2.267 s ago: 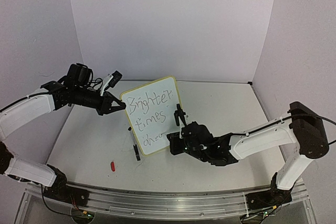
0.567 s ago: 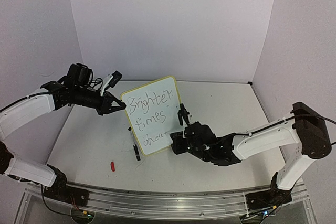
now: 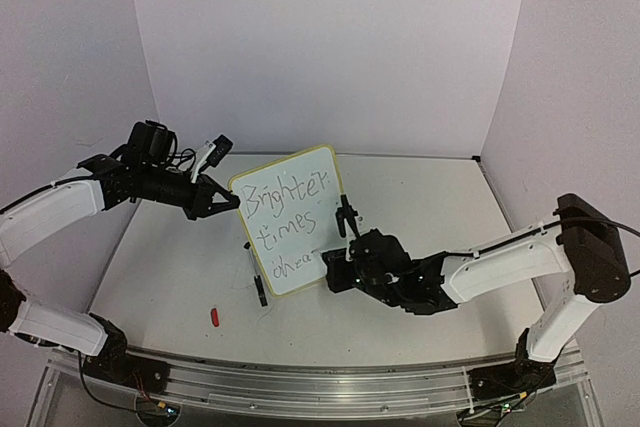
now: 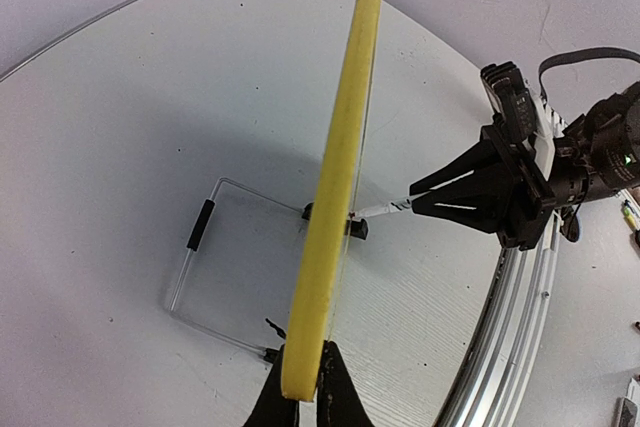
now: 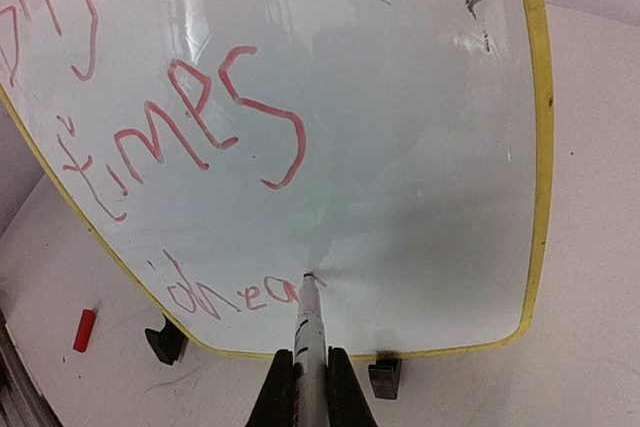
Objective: Write a sentence on the whiteboard
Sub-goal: Write on the whiteboard at the center of the board.
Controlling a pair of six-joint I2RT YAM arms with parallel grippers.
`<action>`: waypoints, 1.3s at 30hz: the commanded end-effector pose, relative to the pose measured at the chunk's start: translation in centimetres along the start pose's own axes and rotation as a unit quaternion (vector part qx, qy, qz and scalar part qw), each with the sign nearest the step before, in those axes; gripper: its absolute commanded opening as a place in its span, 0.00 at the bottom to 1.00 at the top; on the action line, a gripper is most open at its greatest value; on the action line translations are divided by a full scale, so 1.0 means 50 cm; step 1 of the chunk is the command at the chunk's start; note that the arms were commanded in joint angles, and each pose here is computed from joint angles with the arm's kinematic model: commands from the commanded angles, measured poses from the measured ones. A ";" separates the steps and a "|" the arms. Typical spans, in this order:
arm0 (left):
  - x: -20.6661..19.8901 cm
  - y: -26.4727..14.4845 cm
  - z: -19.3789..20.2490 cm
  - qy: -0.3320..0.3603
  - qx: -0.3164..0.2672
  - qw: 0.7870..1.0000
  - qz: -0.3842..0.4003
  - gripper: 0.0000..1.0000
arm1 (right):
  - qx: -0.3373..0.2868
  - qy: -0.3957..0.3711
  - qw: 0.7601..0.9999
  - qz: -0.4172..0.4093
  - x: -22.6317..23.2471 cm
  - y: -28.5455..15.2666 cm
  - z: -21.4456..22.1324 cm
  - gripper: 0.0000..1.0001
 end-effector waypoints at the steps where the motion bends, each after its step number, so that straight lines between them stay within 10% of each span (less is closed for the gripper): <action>1: 0.026 0.007 0.034 0.003 0.033 0.999 -0.042 0.00 | -0.003 0.006 1.000 0.000 0.002 0.010 -0.005 0.00; 39: 0.025 0.008 0.034 0.003 0.034 0.999 -0.041 0.00 | -0.046 -0.007 0.999 0.013 0.007 -0.025 -0.101 0.00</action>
Point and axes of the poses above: each gripper's point midway between its finger pads, its own y axis out along the fingers, its own x axis along the line the jaws close on, z = x × y, the point moved 6 cm from there along -y, back along the fingers, and after that the axes turned 11 degrees about -y, right-handed, at the moved point
